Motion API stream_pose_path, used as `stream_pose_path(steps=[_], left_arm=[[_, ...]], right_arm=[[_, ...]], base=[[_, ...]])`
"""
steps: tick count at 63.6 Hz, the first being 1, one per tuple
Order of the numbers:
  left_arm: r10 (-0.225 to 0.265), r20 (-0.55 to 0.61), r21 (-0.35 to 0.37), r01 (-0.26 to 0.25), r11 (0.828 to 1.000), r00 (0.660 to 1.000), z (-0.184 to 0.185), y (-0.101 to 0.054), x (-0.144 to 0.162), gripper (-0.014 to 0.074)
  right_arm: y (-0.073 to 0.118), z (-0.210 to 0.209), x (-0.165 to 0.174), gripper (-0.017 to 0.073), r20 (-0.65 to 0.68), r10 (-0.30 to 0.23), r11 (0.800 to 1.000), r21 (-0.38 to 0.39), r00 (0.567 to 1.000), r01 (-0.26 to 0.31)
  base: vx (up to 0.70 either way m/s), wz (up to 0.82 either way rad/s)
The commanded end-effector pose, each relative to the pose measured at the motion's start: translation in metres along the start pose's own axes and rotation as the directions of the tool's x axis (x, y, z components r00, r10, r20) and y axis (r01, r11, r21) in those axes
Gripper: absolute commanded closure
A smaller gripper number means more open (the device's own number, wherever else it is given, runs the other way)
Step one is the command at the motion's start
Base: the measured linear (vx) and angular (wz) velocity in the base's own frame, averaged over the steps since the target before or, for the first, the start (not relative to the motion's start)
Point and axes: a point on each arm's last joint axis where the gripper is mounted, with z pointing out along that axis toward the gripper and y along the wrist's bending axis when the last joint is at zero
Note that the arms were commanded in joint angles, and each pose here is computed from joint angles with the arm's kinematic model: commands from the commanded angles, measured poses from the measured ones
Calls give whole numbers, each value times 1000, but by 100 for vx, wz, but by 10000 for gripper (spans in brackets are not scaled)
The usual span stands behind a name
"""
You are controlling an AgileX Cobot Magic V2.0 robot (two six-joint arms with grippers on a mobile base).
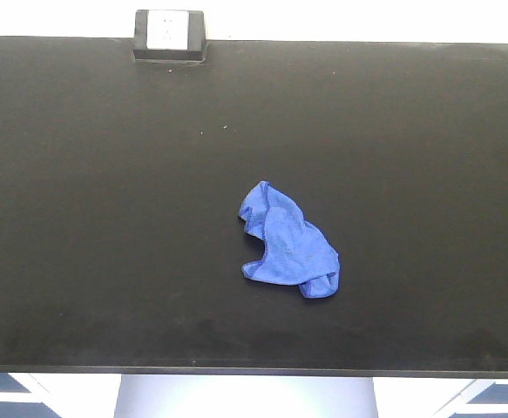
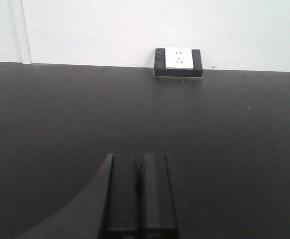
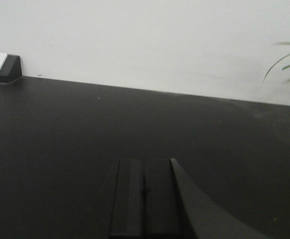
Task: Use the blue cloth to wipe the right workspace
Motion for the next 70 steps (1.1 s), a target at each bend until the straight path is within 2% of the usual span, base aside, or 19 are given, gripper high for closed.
stream_pose_path(steps=[1,12,70], left_arm=[[-8,65,10,7,1000,998,1,-1,2,599],[-8,62,9,7,1000,998,1,-1,2,599],[-8,61,9,7,1000,998,1,-1,3,599]], right_arm=[[1,-3,6,567,109,11,1000,2,994,-11],[2,-3,15,567,43,53,999,0,998,-53],[2,-3,17,567,23,51,999,0,998,-51]], base=[[0,0],[0,0],[0,0]])
